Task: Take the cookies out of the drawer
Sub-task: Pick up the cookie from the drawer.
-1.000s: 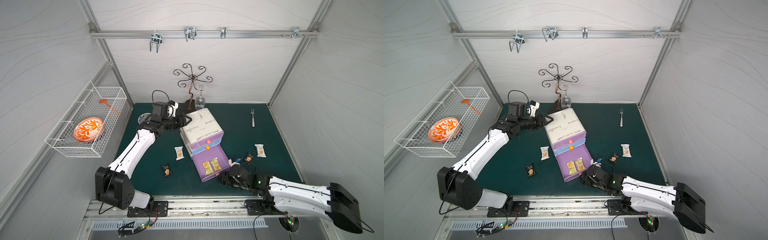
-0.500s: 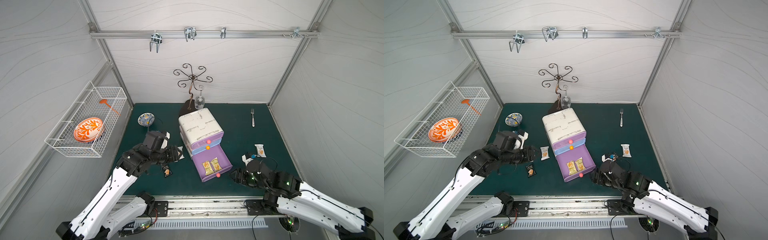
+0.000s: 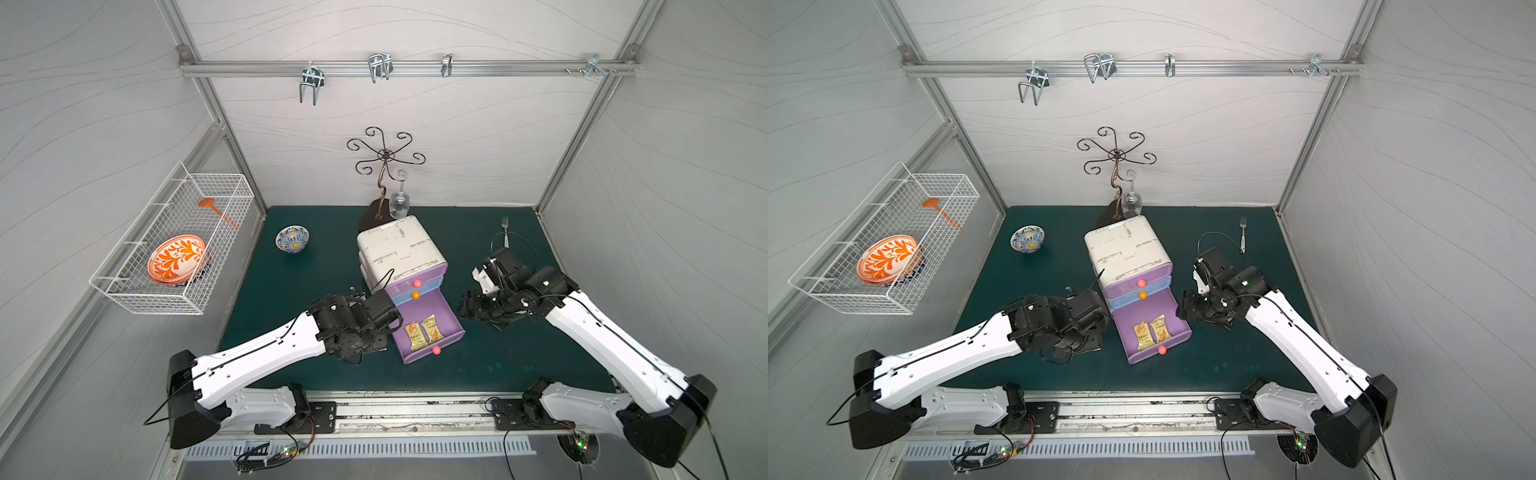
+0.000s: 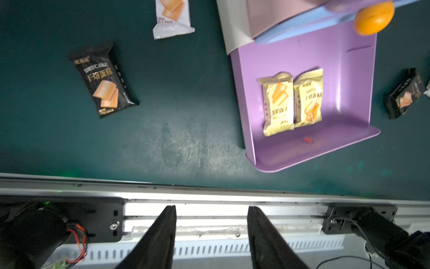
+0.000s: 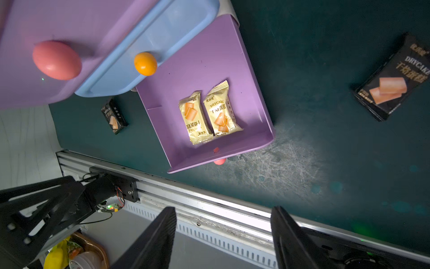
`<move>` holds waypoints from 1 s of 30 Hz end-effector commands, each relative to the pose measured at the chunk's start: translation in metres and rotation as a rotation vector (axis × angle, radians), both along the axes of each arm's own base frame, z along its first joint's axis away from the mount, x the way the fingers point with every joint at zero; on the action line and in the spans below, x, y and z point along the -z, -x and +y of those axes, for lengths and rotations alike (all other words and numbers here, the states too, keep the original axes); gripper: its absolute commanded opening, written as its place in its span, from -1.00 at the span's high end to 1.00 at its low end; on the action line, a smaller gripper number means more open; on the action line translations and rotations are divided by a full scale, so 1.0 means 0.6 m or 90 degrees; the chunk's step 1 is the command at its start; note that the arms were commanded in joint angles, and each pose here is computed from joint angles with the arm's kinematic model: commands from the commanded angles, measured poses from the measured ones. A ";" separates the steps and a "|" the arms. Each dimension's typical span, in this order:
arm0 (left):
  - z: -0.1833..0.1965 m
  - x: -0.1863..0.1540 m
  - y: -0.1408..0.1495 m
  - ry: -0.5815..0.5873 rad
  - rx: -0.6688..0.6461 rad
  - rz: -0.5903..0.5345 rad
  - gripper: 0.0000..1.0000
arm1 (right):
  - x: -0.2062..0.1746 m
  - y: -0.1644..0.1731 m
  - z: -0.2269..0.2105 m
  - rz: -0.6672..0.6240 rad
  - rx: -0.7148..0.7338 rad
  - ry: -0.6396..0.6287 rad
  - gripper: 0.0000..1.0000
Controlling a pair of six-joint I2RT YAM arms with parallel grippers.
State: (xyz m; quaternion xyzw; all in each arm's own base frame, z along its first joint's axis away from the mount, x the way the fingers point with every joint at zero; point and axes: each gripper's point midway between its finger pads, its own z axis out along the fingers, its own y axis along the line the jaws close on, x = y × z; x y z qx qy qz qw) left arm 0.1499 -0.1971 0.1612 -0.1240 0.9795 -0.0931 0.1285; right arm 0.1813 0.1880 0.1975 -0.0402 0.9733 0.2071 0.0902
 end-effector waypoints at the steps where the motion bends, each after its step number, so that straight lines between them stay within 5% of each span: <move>1: -0.054 -0.016 -0.049 0.078 -0.068 -0.054 -0.07 | -0.007 0.003 0.000 0.008 -0.051 0.007 -0.38; 12: -0.108 0.055 -0.064 0.092 -0.230 -0.004 0.10 | -0.017 0.002 0.016 0.022 -0.116 -0.085 -0.36; 18: -0.151 0.074 -0.068 0.074 -0.199 0.011 0.20 | -0.035 0.001 0.016 0.015 -0.143 -0.089 -0.36; 30: -0.133 0.080 -0.035 0.091 -0.177 0.001 0.17 | -0.022 0.015 0.008 0.030 -0.148 -0.082 -0.37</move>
